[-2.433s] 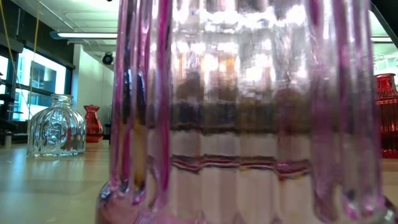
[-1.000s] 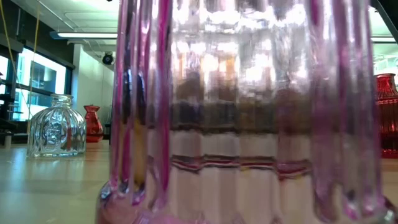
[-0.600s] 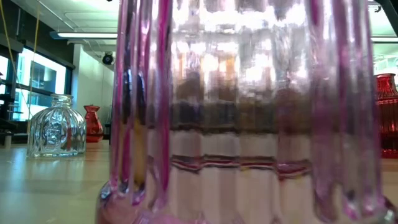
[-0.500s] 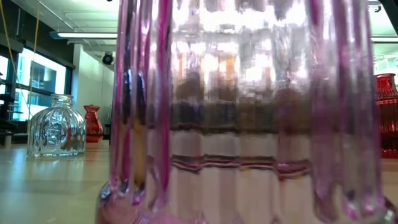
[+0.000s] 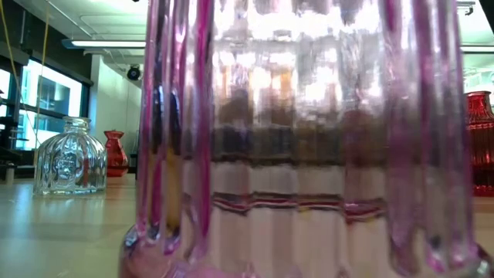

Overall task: Sort vases onto shelf
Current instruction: Put the top yellow vase on the shelf aligned with the other yellow vase

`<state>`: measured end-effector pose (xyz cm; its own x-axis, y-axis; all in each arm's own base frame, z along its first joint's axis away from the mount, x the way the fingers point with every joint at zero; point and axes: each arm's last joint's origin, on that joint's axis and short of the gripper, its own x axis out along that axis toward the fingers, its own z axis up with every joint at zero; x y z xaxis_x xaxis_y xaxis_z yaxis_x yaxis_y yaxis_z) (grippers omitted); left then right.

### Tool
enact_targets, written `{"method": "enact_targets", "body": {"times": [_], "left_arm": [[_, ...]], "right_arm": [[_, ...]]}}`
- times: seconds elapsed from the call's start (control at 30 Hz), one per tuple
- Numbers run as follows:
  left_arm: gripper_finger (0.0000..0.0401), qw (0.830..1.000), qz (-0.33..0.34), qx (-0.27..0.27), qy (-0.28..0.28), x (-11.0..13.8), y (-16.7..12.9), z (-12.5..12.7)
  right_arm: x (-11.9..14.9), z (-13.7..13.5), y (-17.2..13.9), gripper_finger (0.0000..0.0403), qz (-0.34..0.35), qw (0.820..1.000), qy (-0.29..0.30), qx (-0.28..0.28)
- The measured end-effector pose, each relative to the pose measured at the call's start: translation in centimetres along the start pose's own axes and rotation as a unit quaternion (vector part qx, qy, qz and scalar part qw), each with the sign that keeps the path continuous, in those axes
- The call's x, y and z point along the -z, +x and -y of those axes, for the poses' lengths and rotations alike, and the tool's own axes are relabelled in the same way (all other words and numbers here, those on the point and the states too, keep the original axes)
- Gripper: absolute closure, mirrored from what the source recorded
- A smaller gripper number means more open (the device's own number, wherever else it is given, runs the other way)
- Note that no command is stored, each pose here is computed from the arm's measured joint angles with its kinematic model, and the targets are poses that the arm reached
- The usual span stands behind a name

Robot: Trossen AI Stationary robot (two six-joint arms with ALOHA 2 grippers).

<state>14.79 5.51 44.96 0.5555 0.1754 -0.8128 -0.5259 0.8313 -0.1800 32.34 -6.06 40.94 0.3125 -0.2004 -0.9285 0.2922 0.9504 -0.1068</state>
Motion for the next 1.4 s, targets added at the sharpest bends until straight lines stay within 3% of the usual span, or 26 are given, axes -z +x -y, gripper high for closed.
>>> {"method": "enact_targets", "body": {"times": [0.33, 0.53, 0.73, 0.83, 0.97, 1.17, 1.4], "left_arm": [[0.0316, 1.0, 0.0, 0.0, 0.0, 0.0, 0.0, 0.0], [0.0316, 1.0, 0.0, 0.0, 0.0, 0.0, 0.0, 0.0], [0.0316, 1.0, 0.0, 0.0, 0.0, 0.0, 0.0, 0.0], [0.0316, 1.0, 0.0, 0.0, 0.0, 0.0, 0.0, 0.0], [0.0316, 1.0, 0.0, 0.0, 0.0, 0.0, 0.0, 0.0], [0.0316, 1.0, 0.0, 0.0, 0.0, 0.0, 0.0, 0.0], [0.0316, 1.0, 0.0, 0.0, 0.0, 0.0, 0.0, 0.0]], "right_arm": [[0.3, -0.5, -0.6, 0.032, 0.009, 0.994, 0.11, 0.01], [0.4, -0.8, -1.0, 0.032, 0.016, 0.992, 0.127, 0.014], [1.6, 1.8, -3.0, 0.032, 0.05, 0.984, 0.16, 0.056], [3.5, 3.7, -3.2, 0.032, 0.034, 0.981, 0.174, 0.078], [7.3, 5.9, -1.7, 0.032, -0.018, 0.976, 0.204, 0.079], [10.9, 8.8, 0.1, 0.032, -0.009, 0.967, 0.242, 0.073], [13.0, 12.1, 3.9, 0.032, -0.019, 0.953, 0.301, 0.026]]}}
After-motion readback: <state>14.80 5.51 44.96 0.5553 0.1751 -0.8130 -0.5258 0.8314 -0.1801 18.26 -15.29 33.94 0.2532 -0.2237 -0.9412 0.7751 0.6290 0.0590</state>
